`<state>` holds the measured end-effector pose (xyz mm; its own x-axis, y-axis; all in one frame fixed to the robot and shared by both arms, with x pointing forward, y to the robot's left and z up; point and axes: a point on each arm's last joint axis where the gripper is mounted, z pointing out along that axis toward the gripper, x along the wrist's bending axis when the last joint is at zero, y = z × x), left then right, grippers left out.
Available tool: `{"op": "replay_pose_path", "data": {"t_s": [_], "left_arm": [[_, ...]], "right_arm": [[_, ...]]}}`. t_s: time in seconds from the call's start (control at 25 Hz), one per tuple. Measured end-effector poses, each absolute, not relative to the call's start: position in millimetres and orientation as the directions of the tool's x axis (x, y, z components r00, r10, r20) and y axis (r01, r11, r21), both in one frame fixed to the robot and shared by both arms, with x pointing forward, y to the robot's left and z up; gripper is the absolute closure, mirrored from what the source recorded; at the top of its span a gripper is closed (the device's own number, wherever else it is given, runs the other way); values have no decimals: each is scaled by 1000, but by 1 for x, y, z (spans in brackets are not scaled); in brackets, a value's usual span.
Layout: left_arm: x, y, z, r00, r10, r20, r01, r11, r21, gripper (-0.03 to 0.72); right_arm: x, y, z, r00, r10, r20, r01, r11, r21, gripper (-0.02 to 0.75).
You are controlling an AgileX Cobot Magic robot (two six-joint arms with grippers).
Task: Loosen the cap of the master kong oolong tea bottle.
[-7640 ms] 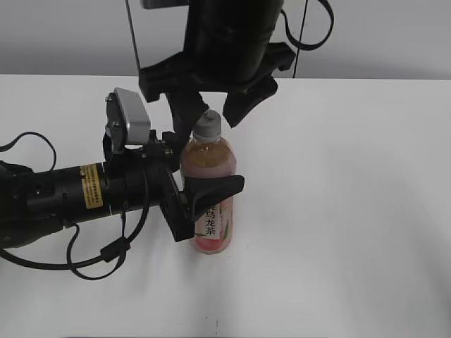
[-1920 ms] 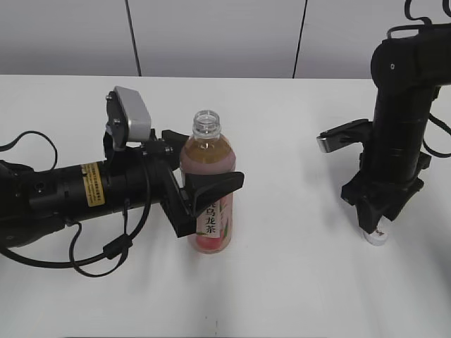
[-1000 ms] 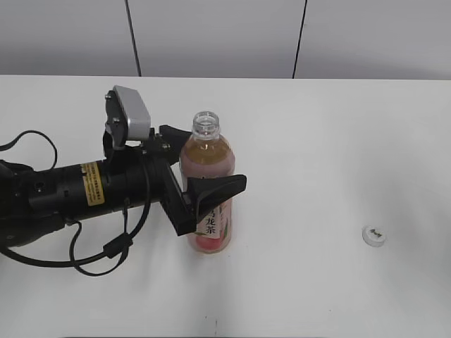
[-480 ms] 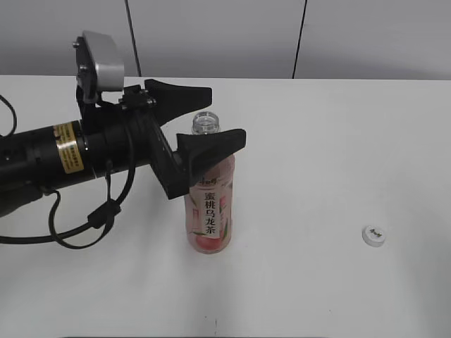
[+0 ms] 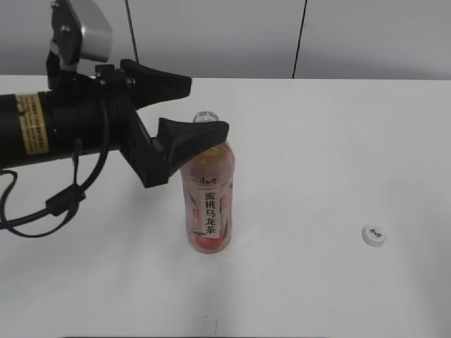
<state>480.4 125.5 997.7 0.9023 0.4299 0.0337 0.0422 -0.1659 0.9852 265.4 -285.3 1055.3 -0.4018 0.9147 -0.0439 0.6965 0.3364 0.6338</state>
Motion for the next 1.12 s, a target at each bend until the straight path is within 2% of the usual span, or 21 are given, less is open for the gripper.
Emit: {"op": "replay_pose_path", "data": {"t_s": [0.24, 0.36, 0.52, 0.68, 0.76, 0.88, 1.0, 1.12], "left_arm": [[472, 148, 1026, 807, 561, 186, 21, -341, 940, 115], [471, 168, 1037, 687, 697, 207, 120, -390, 913, 115], [464, 200, 1040, 396, 918, 30, 440, -218, 871, 115], [446, 215, 1035, 168, 975, -147, 668, -3, 744, 116], [434, 212, 1035, 174, 966, -191, 725, 6, 688, 116], [409, 209, 1046, 299, 933, -201, 738, -92, 669, 116], [375, 219, 1068, 391, 898, -202, 702, -149, 697, 116], [333, 241, 1088, 479, 868, -131, 605, -218, 766, 116]], "right_arm": [[265, -286, 1055, -401, 915, -53, 693, 341, 635, 209], [265, -286, 1055, -401, 914, -54, 694, 342, 633, 209], [265, -286, 1055, -401, 914, -54, 694, 342, 633, 209], [265, -286, 1054, -401, 914, -54, 695, 342, 633, 209], [265, -286, 1054, -401, 914, -54, 695, 342, 632, 209], [265, -286, 1054, -401, 914, -54, 696, 343, 631, 209], [266, -286, 1053, -401, 914, -54, 698, 343, 629, 209], [266, -286, 1052, -400, 915, -55, 694, 342, 633, 211]]}}
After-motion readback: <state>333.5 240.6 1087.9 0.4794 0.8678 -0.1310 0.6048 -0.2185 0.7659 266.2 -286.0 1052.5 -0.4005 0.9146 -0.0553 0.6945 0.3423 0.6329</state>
